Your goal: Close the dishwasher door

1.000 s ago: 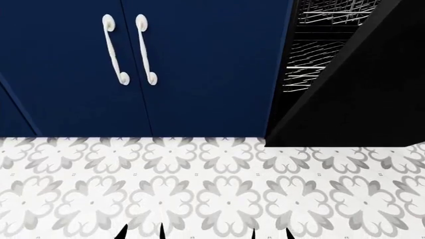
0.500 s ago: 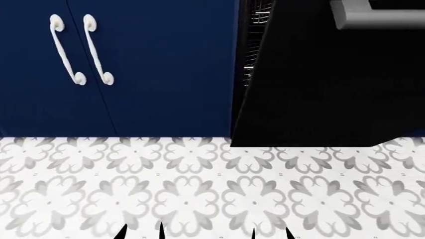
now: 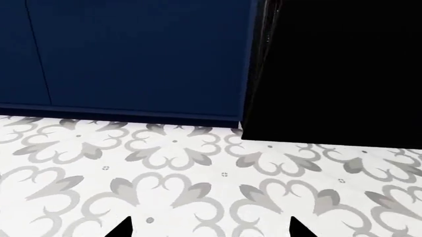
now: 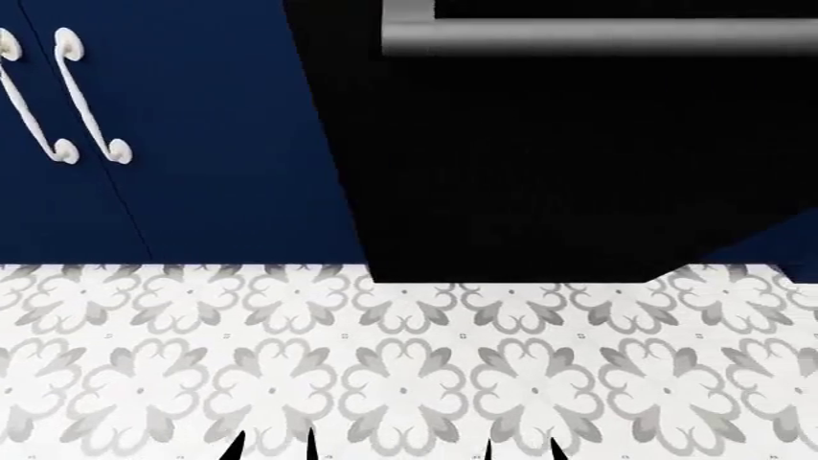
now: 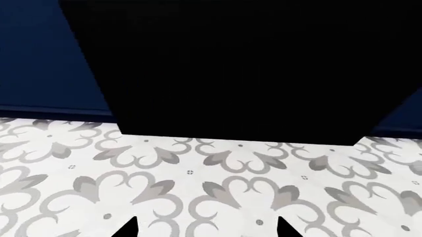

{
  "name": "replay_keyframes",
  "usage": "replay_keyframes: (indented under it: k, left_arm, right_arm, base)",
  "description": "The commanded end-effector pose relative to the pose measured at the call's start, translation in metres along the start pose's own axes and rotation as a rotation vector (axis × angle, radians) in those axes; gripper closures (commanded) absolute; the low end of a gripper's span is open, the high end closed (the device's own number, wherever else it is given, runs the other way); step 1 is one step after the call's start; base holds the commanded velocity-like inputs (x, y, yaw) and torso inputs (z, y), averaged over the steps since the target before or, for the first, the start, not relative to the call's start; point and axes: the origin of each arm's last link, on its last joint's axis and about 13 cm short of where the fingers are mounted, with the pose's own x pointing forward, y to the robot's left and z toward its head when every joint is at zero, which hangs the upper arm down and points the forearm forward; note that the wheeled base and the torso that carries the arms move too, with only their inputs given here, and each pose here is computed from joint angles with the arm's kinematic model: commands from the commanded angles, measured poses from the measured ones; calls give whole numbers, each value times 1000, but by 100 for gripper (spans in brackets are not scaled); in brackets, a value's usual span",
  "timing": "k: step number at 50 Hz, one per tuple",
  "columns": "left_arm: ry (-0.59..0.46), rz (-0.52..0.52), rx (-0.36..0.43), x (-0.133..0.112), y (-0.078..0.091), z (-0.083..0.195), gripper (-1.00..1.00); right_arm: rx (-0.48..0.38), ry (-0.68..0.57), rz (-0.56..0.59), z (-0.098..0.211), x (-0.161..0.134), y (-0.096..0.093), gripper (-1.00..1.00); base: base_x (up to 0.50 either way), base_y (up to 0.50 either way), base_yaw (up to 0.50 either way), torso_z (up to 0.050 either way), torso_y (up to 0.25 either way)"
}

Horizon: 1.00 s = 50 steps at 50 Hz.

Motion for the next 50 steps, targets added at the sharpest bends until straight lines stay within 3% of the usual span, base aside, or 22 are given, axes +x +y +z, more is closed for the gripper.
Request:
replay_keyframes:
  k: [1,33,50]
  left_arm:
    - [0,0,0,0,0,0,-100]
    - [0,0,-1,0,0,0,-100]
    - [0,0,-1,0,0,0,-100]
  right_arm:
    - [0,1,0,0,0,0,-100]
    - [3,2,-2,0,0,0,-100]
    - [-8,-11,7,1,2,1,-100]
  base:
    - [0,-500,0,0,0]
    - [0,-498,0,0,0]
    - [68,-13,0,0,0]
